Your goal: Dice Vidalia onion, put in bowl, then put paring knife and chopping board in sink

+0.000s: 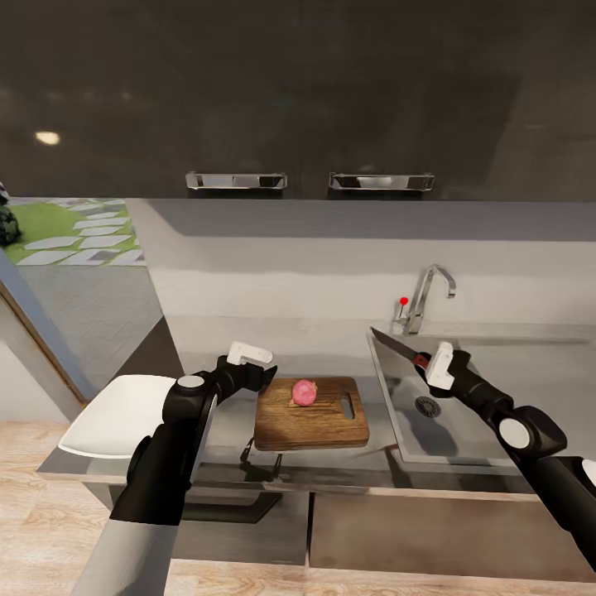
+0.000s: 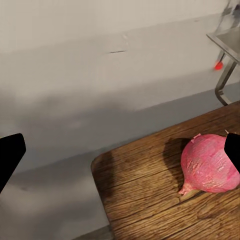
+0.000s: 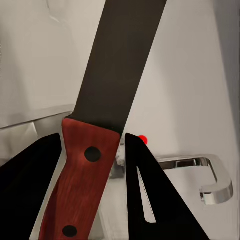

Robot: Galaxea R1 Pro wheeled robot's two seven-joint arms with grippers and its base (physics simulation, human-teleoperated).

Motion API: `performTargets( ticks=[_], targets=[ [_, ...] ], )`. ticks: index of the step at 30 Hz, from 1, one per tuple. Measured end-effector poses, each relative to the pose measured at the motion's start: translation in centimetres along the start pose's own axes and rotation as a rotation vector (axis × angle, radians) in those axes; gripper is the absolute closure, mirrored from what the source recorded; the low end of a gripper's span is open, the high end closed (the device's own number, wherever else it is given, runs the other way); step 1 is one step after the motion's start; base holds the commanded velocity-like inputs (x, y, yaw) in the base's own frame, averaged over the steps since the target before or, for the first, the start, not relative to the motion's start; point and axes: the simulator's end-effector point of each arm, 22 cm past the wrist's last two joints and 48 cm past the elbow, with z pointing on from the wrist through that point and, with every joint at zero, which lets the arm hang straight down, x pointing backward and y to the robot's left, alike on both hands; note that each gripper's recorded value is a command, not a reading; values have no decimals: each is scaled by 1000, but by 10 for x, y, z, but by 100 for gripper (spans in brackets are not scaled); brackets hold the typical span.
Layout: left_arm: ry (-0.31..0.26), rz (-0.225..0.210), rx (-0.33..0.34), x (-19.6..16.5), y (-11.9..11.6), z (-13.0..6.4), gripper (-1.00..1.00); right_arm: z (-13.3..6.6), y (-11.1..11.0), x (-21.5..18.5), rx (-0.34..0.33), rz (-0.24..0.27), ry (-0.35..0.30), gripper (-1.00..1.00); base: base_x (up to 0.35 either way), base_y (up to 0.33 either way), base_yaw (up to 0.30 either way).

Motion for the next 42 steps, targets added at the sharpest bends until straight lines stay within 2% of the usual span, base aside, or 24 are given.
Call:
performTargets(
  ticks=[6, 11, 16, 19, 24, 32, 37, 42],
  targets=[
    [0, 1, 0, 0, 0, 0, -100, 0, -3, -5, 15, -24, -21, 100, 0, 0, 0],
    [0, 1, 0, 0, 0, 0, -100, 0, -7, -1, 34, -84, -3, 100, 0, 0, 0],
    [0, 1, 1, 0, 0, 0, -100, 0, -16, 2, 76, -180, 21, 100, 0, 0, 0],
    [0, 1, 1, 0, 0, 0, -100, 0, -18, 0, 90, -208, 23, 100, 0, 0, 0],
    [0, 1, 1, 0, 0, 0, -100, 0, -19, -1, 95, -220, 23, 100, 0, 0, 0],
    [0, 0, 1, 0, 0, 0, -100, 1, -17, -3, 96, -222, 21, 100, 0, 255, 0],
    [0, 1, 1, 0, 0, 0, -100, 5, -4, -18, 73, -237, -10, 100, 0, 172, 0],
    [0, 1, 1, 0, -1, 0, -100, 8, 5, -35, 87, -338, -35, 100, 0, 47, 0]
  ],
)
